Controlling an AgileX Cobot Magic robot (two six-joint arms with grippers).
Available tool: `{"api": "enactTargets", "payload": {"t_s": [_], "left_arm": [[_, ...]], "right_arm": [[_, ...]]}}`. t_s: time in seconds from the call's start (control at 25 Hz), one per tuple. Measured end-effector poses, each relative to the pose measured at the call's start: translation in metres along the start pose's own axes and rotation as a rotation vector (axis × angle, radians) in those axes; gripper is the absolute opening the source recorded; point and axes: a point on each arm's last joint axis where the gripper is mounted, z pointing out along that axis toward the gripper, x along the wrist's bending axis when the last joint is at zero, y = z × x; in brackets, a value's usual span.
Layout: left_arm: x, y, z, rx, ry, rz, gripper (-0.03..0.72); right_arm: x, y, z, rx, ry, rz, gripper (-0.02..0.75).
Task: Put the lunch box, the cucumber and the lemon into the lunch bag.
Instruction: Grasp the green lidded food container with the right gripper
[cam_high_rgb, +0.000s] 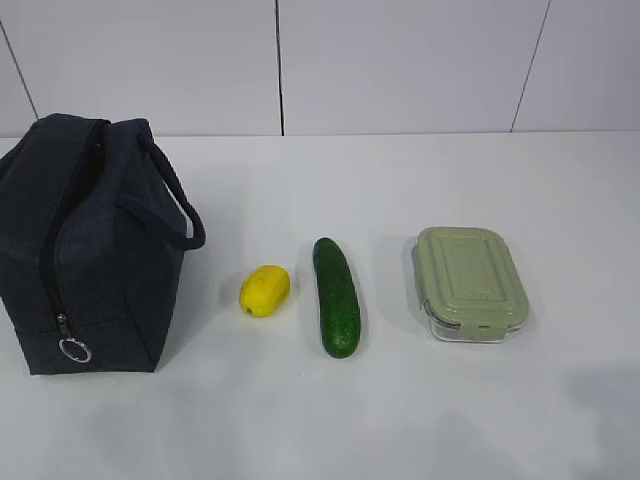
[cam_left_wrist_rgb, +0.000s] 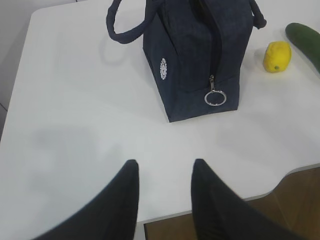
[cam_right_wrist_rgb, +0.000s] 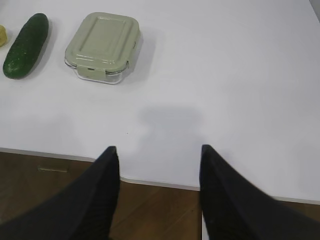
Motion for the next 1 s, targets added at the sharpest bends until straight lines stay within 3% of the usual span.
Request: {"api": "enactTargets", "payload": {"t_s": [1.0], "left_arm": [[0.0, 0.0, 0.0, 0.0, 0.0, 0.0, 0.238]], "right_arm": [[0.0, 0.0003, 0.0, -0.004, 0.0, 0.0, 0.391]]}}
